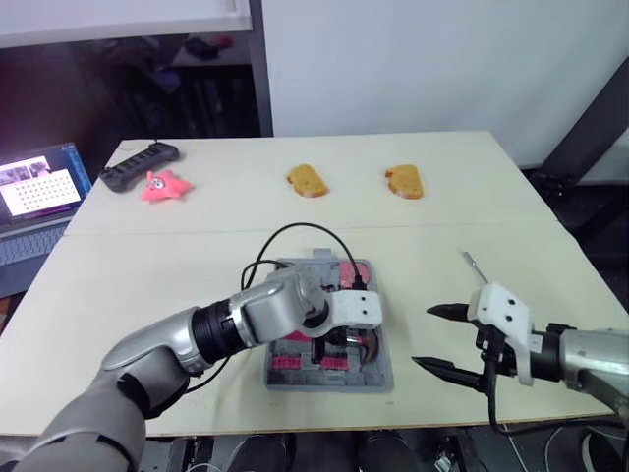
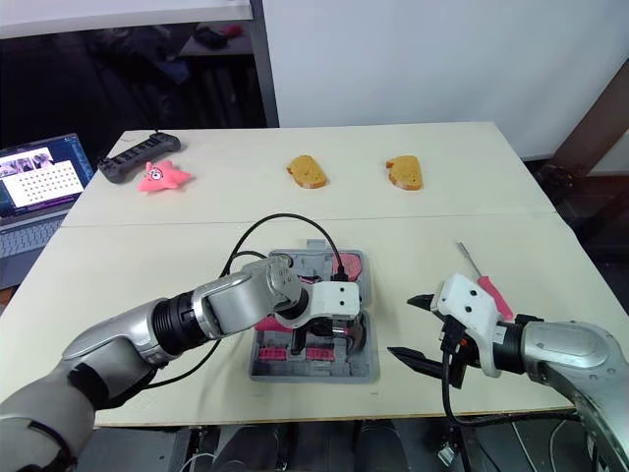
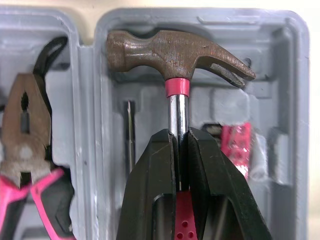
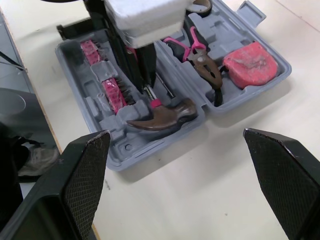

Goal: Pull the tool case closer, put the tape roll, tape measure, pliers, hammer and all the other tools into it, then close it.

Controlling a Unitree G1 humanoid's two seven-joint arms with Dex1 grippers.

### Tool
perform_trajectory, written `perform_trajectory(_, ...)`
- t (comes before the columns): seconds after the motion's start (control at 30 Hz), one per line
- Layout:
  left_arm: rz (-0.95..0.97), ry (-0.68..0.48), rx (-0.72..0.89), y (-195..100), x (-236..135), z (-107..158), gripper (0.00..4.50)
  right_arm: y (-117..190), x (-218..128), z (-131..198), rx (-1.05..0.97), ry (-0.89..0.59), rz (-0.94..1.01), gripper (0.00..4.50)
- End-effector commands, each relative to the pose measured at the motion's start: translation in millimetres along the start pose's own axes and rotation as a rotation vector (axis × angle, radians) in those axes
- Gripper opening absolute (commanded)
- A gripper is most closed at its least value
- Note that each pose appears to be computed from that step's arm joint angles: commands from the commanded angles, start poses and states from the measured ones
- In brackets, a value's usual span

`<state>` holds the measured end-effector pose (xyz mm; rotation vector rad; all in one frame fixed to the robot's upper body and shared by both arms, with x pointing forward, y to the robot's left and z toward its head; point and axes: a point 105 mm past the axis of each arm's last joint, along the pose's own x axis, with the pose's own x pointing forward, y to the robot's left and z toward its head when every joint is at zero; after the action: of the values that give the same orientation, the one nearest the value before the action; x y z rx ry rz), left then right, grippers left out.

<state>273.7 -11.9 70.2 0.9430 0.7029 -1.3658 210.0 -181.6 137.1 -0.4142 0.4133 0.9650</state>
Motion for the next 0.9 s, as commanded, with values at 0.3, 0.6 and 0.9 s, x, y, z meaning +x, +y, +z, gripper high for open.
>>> perform_trajectory(0.3,-0.067,-0.016,-0.012,-6.1,4.8,-3.3,0.02,9.2,-0.9,6.0,-0.017,-0.017,-0.001,4.50)
perform_trajectory(0.6,-0.128,-0.066,-0.049,3.6,-0.9,-3.5,0.02,8.8,2.6,4.7,-0.014,-0.012,0.002,4.50)
perform_trajectory(0.9,-0.107,-0.038,-0.025,6.7,1.8,-10.7,0.02,8.3,3.2,5.0,-0.014,-0.013,-0.003,4.50)
